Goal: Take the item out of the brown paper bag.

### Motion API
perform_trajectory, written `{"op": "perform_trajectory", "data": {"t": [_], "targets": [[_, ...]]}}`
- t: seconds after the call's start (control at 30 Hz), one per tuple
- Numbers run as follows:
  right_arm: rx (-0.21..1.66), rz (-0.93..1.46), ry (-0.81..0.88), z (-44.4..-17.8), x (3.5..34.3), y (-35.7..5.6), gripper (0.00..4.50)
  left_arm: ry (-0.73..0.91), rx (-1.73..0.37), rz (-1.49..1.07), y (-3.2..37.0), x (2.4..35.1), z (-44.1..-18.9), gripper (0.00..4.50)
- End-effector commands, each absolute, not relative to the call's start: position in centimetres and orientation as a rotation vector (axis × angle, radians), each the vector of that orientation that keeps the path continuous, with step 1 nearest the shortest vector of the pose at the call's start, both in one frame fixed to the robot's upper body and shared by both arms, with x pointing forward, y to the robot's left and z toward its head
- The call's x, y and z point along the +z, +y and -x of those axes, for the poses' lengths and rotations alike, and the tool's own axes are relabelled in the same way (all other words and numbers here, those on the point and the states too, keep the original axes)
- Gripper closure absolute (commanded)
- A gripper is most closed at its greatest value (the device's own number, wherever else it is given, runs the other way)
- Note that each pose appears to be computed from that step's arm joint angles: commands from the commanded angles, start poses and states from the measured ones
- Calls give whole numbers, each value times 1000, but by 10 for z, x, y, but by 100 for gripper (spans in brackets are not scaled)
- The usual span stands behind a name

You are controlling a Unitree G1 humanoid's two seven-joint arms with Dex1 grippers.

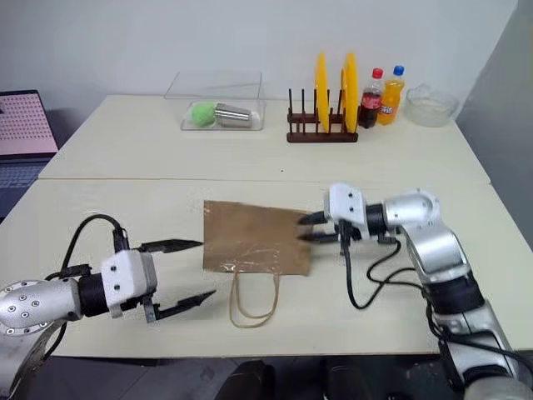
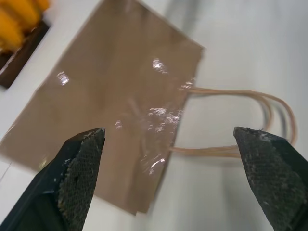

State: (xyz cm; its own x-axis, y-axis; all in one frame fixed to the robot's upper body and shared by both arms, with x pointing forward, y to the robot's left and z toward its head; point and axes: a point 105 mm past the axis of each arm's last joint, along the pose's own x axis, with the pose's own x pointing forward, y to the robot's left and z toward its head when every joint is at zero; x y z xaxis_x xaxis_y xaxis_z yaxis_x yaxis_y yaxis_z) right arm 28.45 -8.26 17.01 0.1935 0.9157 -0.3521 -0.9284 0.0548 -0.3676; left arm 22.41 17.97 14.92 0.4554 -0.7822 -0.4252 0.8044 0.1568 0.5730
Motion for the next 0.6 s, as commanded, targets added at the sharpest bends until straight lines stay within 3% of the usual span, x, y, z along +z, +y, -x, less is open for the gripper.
{"op": "perform_trajectory", "data": {"t": [0.03,0.13,0.6], "targets": [[1342,554,29,-265,172,-87,173,5,-1297,-992,182,133,-216,0],[1316,539,88,-251,158,-90,69,-26,-1390,-1051,184,121,-213,0],[1267,472,165,-227,149,-89,69,-237,-1508,-1098,153,82,-229,0]]}}
